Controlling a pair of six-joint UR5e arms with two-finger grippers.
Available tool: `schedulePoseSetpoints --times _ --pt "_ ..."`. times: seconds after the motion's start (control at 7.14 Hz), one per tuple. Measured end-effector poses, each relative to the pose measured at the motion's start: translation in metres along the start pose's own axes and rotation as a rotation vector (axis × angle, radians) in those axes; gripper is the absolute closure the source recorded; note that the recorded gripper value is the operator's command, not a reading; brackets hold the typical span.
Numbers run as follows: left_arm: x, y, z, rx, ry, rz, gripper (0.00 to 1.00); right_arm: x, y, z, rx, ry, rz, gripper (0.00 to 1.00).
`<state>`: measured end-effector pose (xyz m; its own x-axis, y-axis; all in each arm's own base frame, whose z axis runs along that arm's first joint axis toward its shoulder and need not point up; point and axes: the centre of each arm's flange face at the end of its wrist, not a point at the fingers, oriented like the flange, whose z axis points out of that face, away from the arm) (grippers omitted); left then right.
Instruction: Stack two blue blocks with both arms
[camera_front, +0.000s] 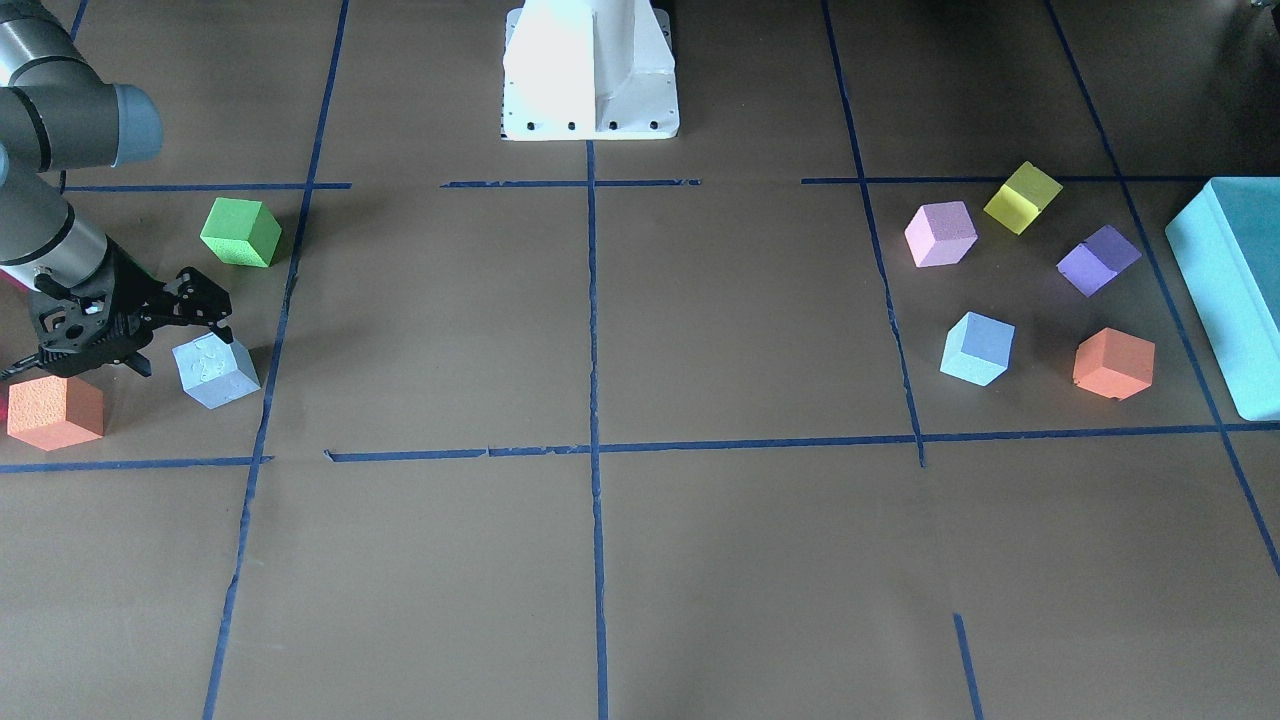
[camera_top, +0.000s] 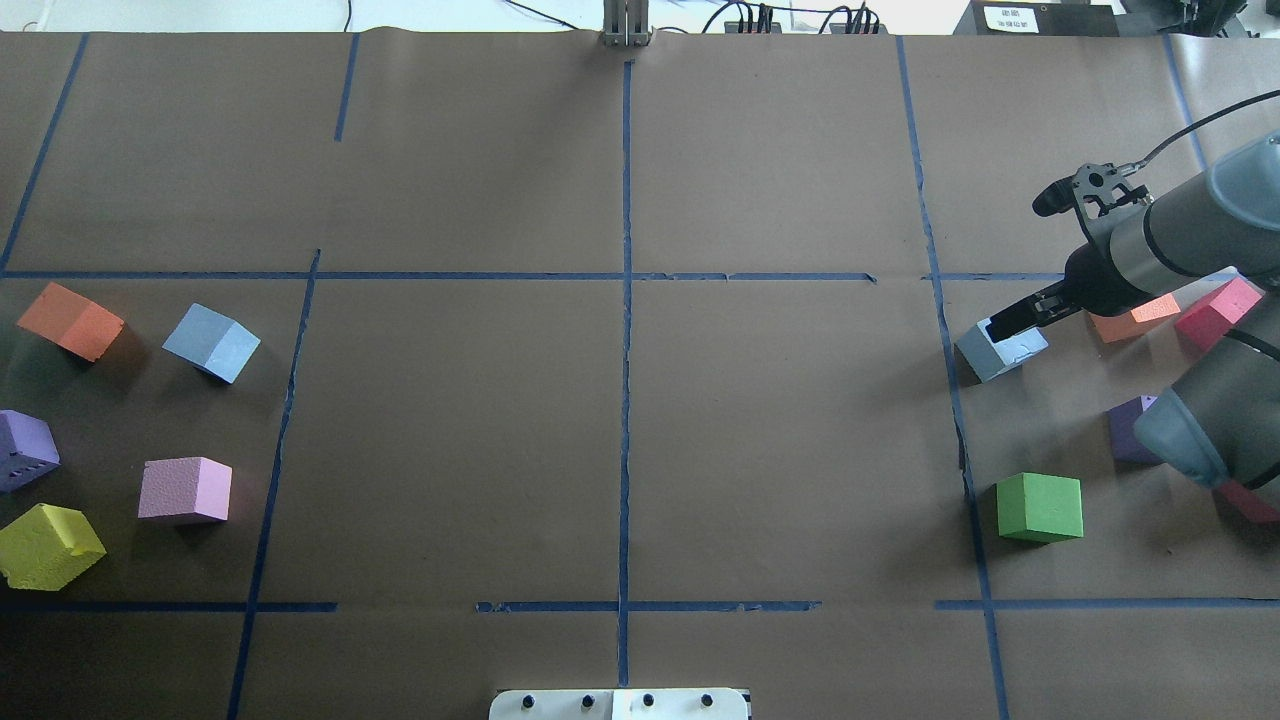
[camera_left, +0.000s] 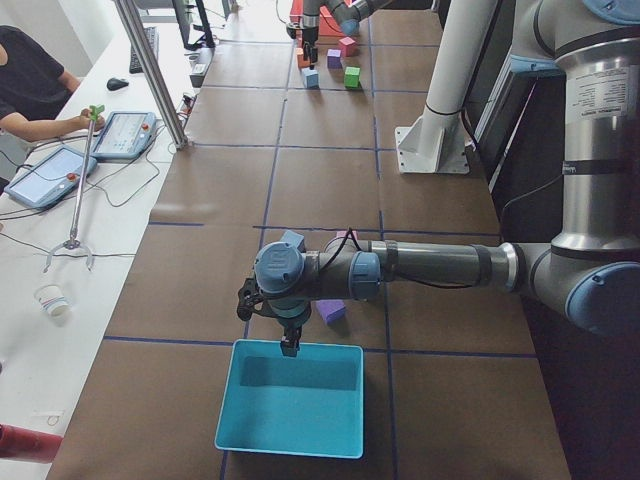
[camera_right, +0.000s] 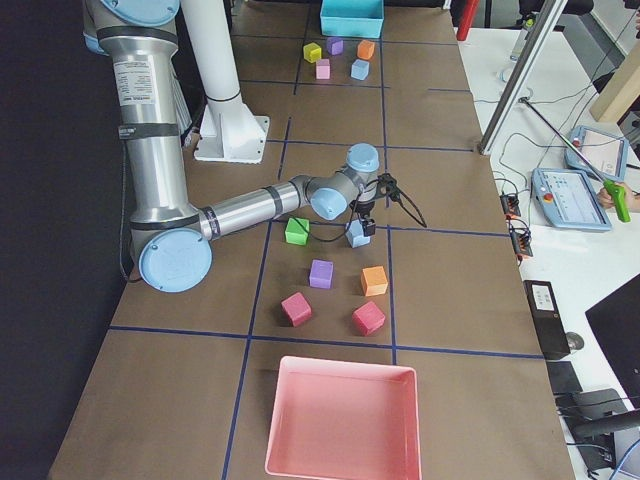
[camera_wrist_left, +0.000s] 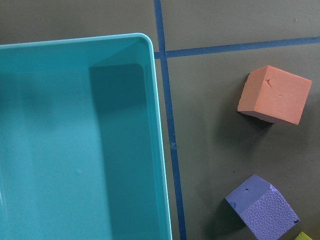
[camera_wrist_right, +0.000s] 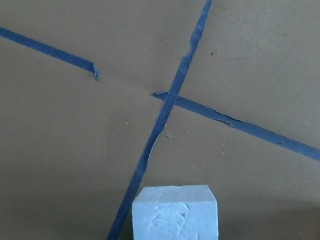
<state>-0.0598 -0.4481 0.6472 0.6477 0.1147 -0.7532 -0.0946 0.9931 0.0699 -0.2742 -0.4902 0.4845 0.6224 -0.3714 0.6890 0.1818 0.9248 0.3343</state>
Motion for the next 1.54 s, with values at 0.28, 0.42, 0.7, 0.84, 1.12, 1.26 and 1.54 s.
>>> schedulePoseSetpoints --times 0.28,0.42,0.7,0.84,1.12,1.26,1.54 --pt "0.000 0.000 0.000 0.000 0.000 -0.001 0.00 -0.005 -0.002 0.024 -0.030 0.013 -0.006 0.00" --pt "0.000 0.000 0.000 0.000 0.000 0.000 0.00 -0.007 -0.001 0.034 -0.043 0.021 -0.011 0.00" --pt "0.000 0.000 0.000 0.001 0.000 0.000 0.00 -0.009 0.002 0.047 -0.063 0.031 -0.015 0.25" --pt "0.000 0.000 0.000 0.001 0.000 0.000 0.00 -0.010 0.001 0.049 -0.066 0.032 -0.015 0.69" --pt "0.001 -0.001 -0.001 0.002 0.000 0.000 0.00 -0.009 -0.001 0.048 -0.062 0.036 -0.013 0.98" --pt "0.001 -0.001 -0.001 0.002 0.000 -0.001 0.00 -0.007 -0.003 0.045 -0.054 0.038 -0.011 0.99" --pt "0.002 -0.001 -0.002 0.004 0.000 0.000 0.00 -0.007 -0.016 0.017 -0.025 0.034 0.010 0.99"
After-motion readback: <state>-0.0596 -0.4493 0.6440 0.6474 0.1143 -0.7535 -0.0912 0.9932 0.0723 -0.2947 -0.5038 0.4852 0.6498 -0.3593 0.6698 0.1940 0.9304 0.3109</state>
